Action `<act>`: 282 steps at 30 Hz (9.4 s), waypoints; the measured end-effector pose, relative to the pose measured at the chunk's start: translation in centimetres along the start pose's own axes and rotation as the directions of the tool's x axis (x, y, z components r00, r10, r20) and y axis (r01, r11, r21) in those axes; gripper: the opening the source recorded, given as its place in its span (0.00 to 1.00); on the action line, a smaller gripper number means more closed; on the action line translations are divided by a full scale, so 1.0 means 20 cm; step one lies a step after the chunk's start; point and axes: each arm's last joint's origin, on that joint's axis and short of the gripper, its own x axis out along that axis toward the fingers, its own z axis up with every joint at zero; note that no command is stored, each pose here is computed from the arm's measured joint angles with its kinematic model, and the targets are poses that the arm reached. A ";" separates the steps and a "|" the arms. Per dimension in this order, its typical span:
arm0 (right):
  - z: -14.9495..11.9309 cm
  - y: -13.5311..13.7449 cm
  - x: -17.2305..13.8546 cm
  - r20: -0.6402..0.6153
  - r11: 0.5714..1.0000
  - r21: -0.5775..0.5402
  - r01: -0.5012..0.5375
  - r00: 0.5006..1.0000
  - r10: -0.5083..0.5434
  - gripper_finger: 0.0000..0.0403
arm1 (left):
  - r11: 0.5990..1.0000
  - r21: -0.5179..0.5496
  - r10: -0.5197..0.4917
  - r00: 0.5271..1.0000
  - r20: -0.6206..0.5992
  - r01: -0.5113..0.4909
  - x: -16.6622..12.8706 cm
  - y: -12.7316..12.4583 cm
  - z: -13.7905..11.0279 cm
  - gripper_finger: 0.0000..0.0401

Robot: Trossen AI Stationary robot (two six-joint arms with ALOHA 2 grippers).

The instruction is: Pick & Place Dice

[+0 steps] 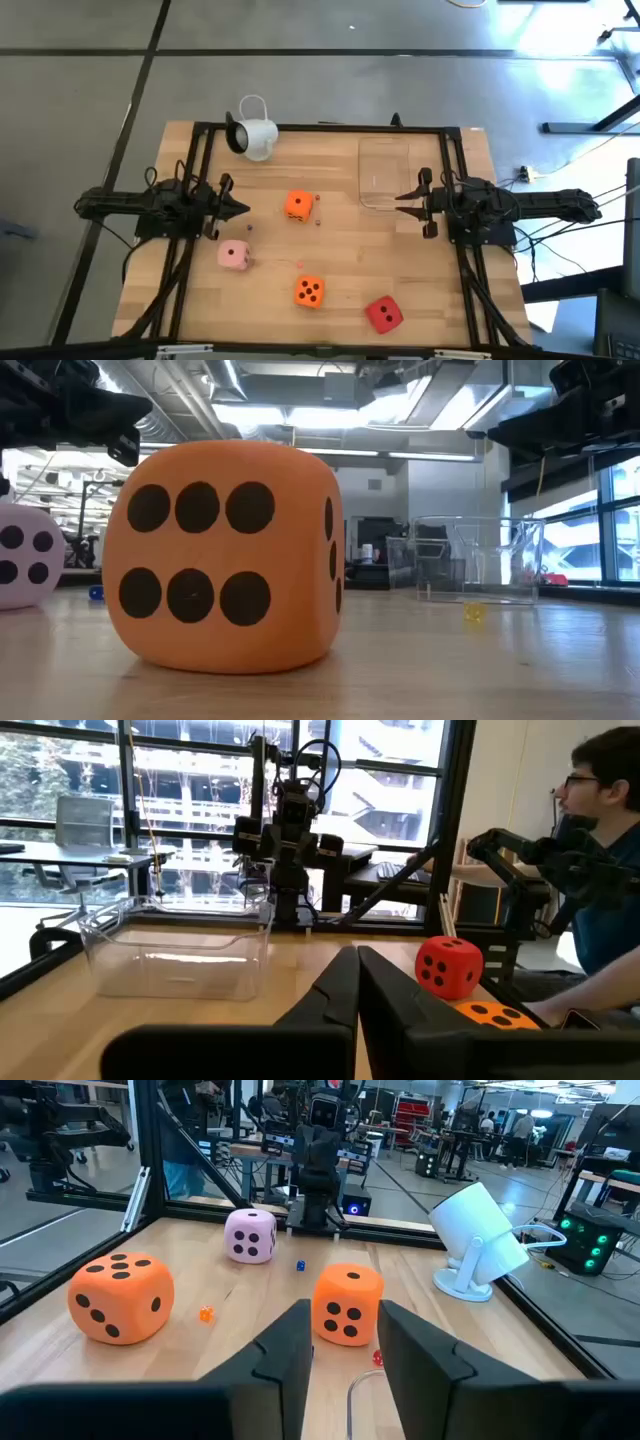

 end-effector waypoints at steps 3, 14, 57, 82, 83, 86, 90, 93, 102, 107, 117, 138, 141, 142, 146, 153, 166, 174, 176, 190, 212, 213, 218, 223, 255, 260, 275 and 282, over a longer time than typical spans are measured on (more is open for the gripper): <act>0.00 0.00 0.00 0.000 1.000 0.000 0.000 1.000 0.000 0.29 | 1.000 0.000 0.000 1.000 0.000 0.000 0.00 0.00 0.00 0.01; 0.00 0.00 0.00 0.000 1.000 0.000 0.000 1.000 0.000 0.30 | 1.000 0.000 0.000 1.000 0.000 0.000 0.00 0.00 0.00 0.01; 0.03 -0.01 0.00 0.066 0.971 0.237 0.024 0.997 -0.041 0.29 | 1.000 0.000 0.000 1.000 0.000 0.000 0.00 0.00 0.00 0.01; 0.29 -0.02 -0.05 0.602 0.924 0.291 -0.247 0.798 0.024 0.29 | 1.000 0.000 0.001 1.000 0.000 -0.001 0.00 0.00 0.00 0.01; 0.29 -0.02 -0.04 0.595 0.917 0.309 -0.253 0.804 0.021 0.29 | 1.000 0.000 0.000 1.000 0.000 0.000 0.00 0.00 0.00 0.01; 0.31 -0.03 0.00 0.570 0.898 0.355 -0.260 0.821 0.012 0.29 | 1.000 0.002 0.000 1.000 0.001 0.000 0.00 0.00 0.00 0.01; 0.35 -0.03 0.07 0.524 0.901 0.358 -0.244 0.852 0.023 0.29 | 1.000 0.014 0.000 1.000 0.002 0.000 0.00 0.00 0.00 0.01; 0.40 -0.03 0.14 0.494 0.901 0.352 -0.252 0.868 0.050 0.29 | 1.000 0.016 0.000 1.000 0.009 0.000 0.00 0.00 0.00 0.01; 0.58 -0.03 0.38 0.325 0.870 0.354 -0.344 0.917 0.230 0.29 | 0.995 0.078 0.048 0.996 0.072 -0.054 0.00 0.00 0.05 0.01; 0.69 -0.02 0.49 0.229 0.850 0.370 -0.375 0.924 0.307 0.29 | 0.997 0.060 0.038 0.995 0.091 -0.044 0.00 0.00 0.07 0.01; 0.85 -0.04 0.68 -0.057 0.924 0.366 -0.107 0.989 0.137 0.30 | 0.996 -0.022 0.093 0.988 0.123 -0.091 -0.01 0.01 0.08 0.02; 0.85 -0.35 1.20 -0.484 0.828 0.551 0.104 0.848 0.216 0.56 | 0.997 0.076 -0.012 0.994 0.106 0.004 -0.01 -0.01 0.08 0.21; 0.80 -0.44 1.26 -0.498 0.763 0.631 0.141 0.828 0.259 0.56 | 0.994 0.107 -0.014 0.994 0.106 0.002 -0.01 -0.01 0.08 0.20; 0.78 -0.47 1.28 -0.507 0.741 0.653 0.157 0.818 0.273 0.57 | 0.993 0.117 -0.014 0.994 0.105 0.001 -0.01 -0.01 0.08 0.20; 0.67 -0.57 1.33 -0.546 0.688 0.694 0.213 0.779 0.310 0.57 | 0.993 0.120 -0.014 0.994 0.105 0.001 -0.01 -0.01 0.08 0.19; 0.52 -0.69 1.38 -0.585 0.687 0.682 0.249 0.750 0.309 0.57 | 0.993 0.120 -0.014 0.994 0.106 0.001 -0.01 -0.01 0.08 0.19; 0.29 -0.73 1.49 -0.623 0.700 0.668 0.252 0.705 0.340 0.57 | 0.992 0.115 0.036 0.993 0.109 -0.049 -0.01 0.00 0.08 0.17; 0.21 -0.73 1.54 -0.609 0.700 0.676 0.232 0.710 0.353 0.57 | 0.992 0.115 0.036 0.994 0.108 -0.049 -0.01 0.00 0.08 0.17; 0.21 -0.73 1.56 -0.594 0.705 0.676 0.215 0.726 0.347 0.57 | 0.992 0.115 0.037 0.994 0.105 -0.049 -0.01 0.00 0.08 0.18; 0.18 -0.67 1.61 -0.602 0.723 0.658 0.210 0.723 0.338 0.57 | 0.992 0.115 0.037 0.994 0.103 -0.049 -0.01 0.00 0.08 0.17; -0.02 -0.56 1.71 -0.665 0.724 0.636 0.267 0.665 0.339 0.57 | 0.993 0.111 0.036 0.994 0.100 -0.047 -0.01 0.00 0.08 0.15; -0.04 -0.55 1.72 -0.666 0.719 0.643 0.263 0.656 0.355 0.57 | 0.993 0.111 0.036 0.994 0.100 -0.048 -0.01 0.00 0.08 0.15; -0.09 -0.50 1.75 -0.633 0.676 0.702 0.223 0.630 0.450 0.57 | 0.993 0.111 0.037 0.995 0.090 -0.047 0.00 0.00 0.07 0.16; -0.09 -0.45 1.75 -0.638 0.686 0.700 0.198 0.605 0.477 0.57 | 0.993 0.111 0.039 0.997 0.072 -0.047 0.00 0.00 0.06 0.16; 0.24 -0.36 1.74 -0.563 0.763 0.647 0.015 0.683 0.465 0.13 | 0.991 0.113 0.058 0.996 0.067 -0.065 0.00 0.00 0.06 0.14; 0.47 -0.39 1.68 -0.517 0.779 0.627 -0.018 0.739 0.433 0.10 | 0.991 0.112 0.072 0.996 0.051 -0.078 0.00 0.01 0.05 0.14; 0.90 -0.54 1.13 -0.773 0.880 0.139 0.453 0.605 -0.190 0.09 | 0.992 0.105 0.071 0.996 0.050 -0.076 0.00 0.01 0.05 0.15; 0.91 -0.65 0.97 -0.825 0.774 -0.109 0.623 0.378 -0.420 0.09 | 0.992 0.101 0.071 0.996 0.052 -0.076 0.00 0.01 0.05 0.14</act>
